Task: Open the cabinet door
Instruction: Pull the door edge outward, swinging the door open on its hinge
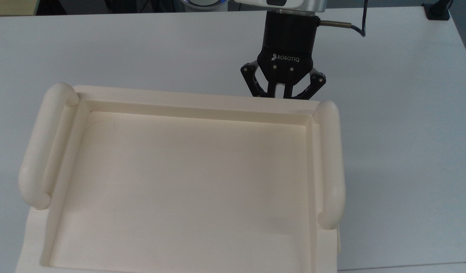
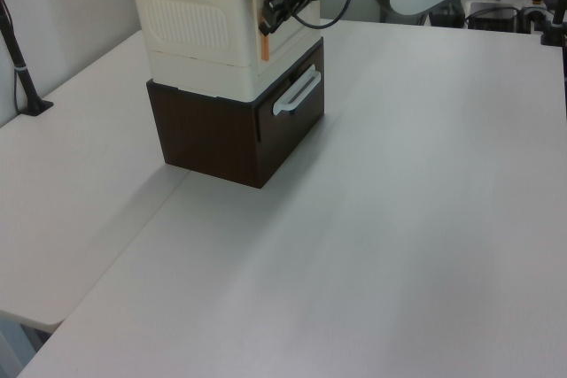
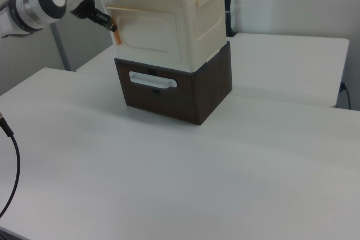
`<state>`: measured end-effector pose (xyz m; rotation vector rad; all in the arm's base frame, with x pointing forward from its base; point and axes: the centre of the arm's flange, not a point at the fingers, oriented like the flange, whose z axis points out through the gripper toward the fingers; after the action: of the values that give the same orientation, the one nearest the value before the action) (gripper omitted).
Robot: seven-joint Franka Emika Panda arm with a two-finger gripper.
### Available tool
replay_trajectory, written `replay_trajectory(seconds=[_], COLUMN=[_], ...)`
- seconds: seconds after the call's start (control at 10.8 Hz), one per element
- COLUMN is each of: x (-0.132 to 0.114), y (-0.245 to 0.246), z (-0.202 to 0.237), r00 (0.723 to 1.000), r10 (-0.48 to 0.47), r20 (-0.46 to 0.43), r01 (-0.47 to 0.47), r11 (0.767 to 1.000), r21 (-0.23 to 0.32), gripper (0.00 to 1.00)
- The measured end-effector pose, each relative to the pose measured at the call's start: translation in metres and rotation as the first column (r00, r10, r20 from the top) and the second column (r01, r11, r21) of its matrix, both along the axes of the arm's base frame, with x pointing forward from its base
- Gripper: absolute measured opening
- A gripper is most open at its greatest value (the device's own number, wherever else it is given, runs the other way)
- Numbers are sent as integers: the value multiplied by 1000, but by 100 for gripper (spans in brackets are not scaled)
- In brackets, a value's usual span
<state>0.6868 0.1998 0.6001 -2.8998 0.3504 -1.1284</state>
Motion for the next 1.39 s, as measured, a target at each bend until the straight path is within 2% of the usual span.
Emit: replay_trajectory(seconds=[0.28, 0.46, 0.56, 0.74, 0.93, 1.02, 1.11, 1.39], x=[-18, -35, -45, -62, -78, -83, -86, -106], y=[-10, -22, -33, -69, -108, -124, -135, -170], z=[14, 24, 27, 24, 28, 29, 28, 34], r00=[989, 962, 937, 872, 815, 796, 780, 713], r10=[42, 85, 100, 90, 83, 71, 63, 85], r20=[-142, -261, -334, -482, -574, -601, -622, -696], r01=[-41, -85, -99, -95, -95, -84, -75, -106], r11=[999, 996, 995, 995, 995, 996, 997, 994], r21=[10, 12, 19, 15, 8, 7, 8, 13], gripper=[15, 15, 18, 46, 75, 90, 100, 100])
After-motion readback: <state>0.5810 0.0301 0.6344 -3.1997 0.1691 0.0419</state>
